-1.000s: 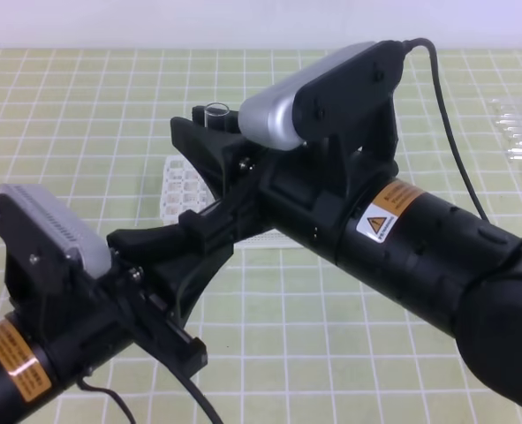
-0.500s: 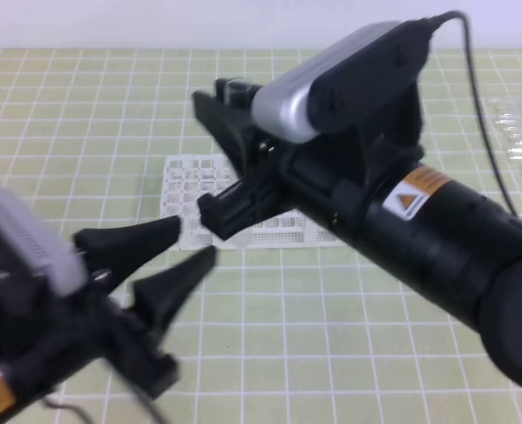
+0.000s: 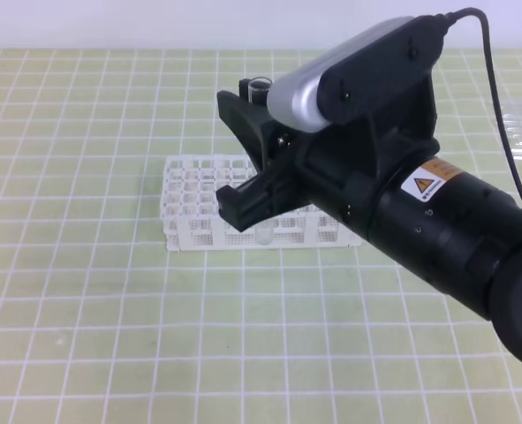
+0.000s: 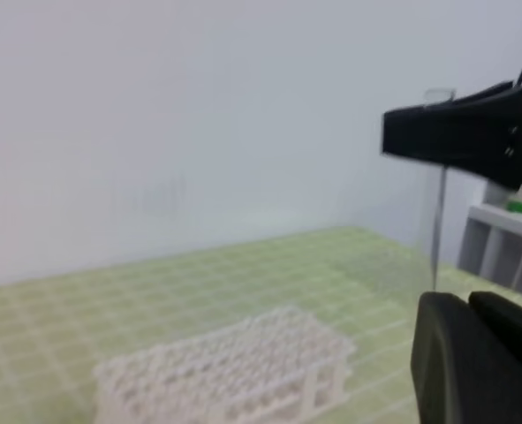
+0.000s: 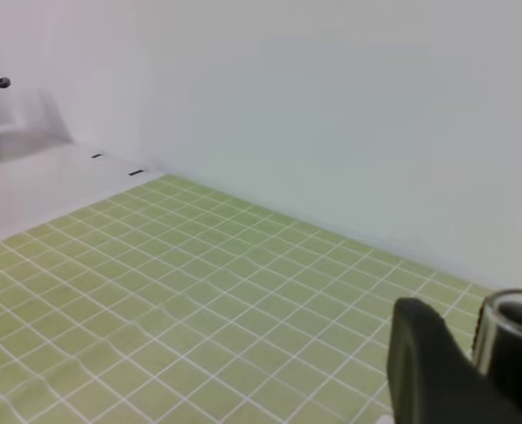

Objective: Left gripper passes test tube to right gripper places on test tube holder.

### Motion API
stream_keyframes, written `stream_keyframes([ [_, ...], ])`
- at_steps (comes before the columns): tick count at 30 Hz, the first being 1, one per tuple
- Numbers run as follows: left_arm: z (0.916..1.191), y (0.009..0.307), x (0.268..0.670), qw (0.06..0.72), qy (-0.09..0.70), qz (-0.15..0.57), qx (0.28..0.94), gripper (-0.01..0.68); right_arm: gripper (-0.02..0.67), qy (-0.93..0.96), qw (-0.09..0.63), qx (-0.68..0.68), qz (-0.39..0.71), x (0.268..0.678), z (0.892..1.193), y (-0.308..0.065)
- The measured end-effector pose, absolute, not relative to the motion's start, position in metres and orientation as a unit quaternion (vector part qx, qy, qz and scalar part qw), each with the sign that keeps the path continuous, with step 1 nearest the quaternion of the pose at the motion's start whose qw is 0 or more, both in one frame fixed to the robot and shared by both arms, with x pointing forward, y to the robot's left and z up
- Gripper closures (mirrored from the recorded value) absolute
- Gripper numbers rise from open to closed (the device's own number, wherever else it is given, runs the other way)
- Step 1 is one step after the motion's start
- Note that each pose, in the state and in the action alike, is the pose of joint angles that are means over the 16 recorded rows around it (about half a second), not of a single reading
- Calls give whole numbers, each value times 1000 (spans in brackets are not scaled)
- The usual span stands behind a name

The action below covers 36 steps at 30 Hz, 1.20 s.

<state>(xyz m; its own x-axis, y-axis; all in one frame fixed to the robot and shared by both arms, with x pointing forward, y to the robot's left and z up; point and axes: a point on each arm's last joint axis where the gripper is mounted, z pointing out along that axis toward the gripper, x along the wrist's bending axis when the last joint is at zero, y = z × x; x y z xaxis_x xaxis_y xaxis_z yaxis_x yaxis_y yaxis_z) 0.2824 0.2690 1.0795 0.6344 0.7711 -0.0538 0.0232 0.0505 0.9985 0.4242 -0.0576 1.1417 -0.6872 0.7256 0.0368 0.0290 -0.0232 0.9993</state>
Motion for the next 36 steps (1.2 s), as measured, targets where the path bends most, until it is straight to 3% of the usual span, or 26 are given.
stream_keyframes([
  [12,1032,272,276,671,323,262,613,675,560,648,275,293,646,429,1135,-53],
  [21,1002,267,281,645,330,258,639,675,560,648,280,297,643,433,1130,-50],
  [36,994,267,282,629,339,253,652,675,560,644,297,300,639,439,1123,-46],
])
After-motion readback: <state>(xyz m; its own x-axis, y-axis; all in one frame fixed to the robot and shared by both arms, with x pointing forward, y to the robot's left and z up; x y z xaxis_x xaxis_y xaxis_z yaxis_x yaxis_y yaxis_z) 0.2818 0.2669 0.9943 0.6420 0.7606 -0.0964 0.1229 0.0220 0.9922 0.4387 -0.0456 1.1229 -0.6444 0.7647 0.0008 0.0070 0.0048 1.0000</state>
